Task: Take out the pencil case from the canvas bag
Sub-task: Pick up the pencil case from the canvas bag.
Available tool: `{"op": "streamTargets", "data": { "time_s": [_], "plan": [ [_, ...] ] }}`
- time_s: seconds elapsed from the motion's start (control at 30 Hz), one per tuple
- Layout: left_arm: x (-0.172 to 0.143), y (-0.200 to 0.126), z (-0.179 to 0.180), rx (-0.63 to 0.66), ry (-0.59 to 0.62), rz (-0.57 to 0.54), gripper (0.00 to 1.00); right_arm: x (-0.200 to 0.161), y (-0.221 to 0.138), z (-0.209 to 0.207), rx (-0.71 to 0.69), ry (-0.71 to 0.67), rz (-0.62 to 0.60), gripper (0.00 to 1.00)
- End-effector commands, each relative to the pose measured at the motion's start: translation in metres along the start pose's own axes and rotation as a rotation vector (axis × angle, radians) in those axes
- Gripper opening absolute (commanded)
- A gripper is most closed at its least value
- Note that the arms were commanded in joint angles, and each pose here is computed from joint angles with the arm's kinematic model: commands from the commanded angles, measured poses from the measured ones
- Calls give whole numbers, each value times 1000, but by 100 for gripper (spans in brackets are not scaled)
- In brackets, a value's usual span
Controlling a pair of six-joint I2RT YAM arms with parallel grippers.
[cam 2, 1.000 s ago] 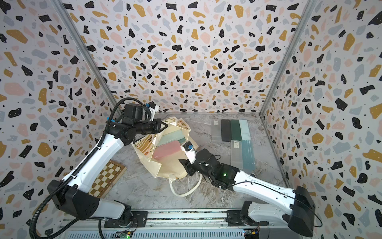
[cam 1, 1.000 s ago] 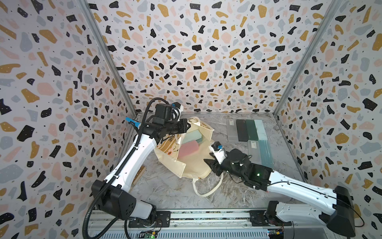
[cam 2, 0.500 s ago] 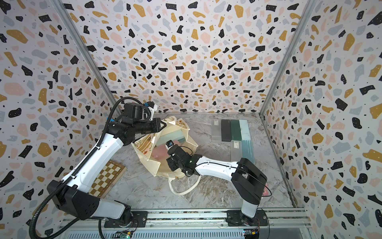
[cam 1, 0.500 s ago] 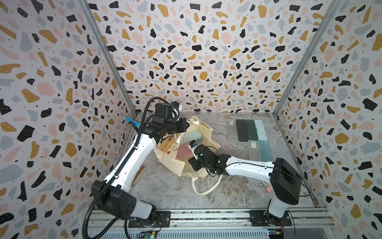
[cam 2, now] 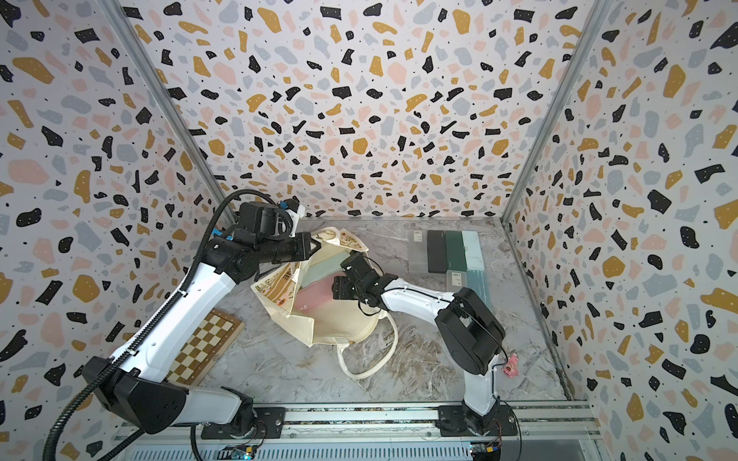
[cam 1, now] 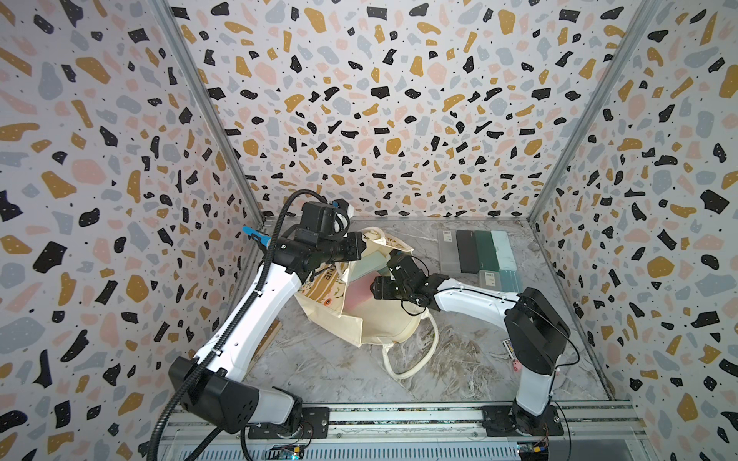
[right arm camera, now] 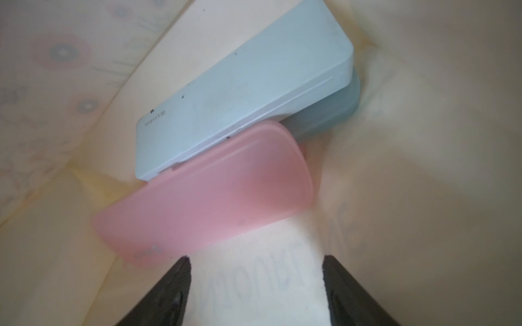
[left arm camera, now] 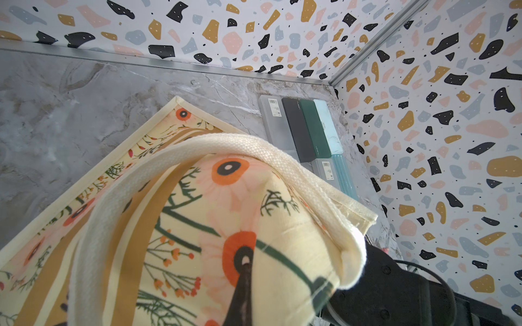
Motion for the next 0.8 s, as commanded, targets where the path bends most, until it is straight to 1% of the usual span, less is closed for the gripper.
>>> {"op": "streamTargets", "data": {
  "time_s": [0.0, 0.13, 0.23, 0.27, 0.43, 0.6, 0.77],
  "plan": [
    [10, -15, -21, -71, 45, -69, 0, 6, 4, -9, -14, 172, 51, 77],
    [6, -13, -24, -69, 52, -56, 0, 8, 11, -13, 20, 268, 90, 84],
    [3, -12, -25, -63, 62, -50, 0, 4, 13, -16, 14, 331, 96, 96],
    [2, -12, -25, -59, 66, -48, 0, 4, 13, -17, 18, 348, 98, 99],
    [-3, -10, -25, -44, 81, -32, 0, -2, 16, -18, 21, 425, 132, 99],
    [-6, -11, -28, -47, 95, -28, 0, -6, 21, -22, 4, 466, 151, 99],
    [-12, -11, -33, -56, 106, -18, 0, -12, 32, -23, 17, 509, 194, 99]
  ]
}}
Point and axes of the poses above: each gripper's point midway between its finger pads, its own y axis out along the fingers, its own z axis along the line the jaws close on, x = y × z, the point moved 5 cm from there along -y, back along the fingers, and after that the axes turned 12 degrees about -y, right-handed, at the moved point
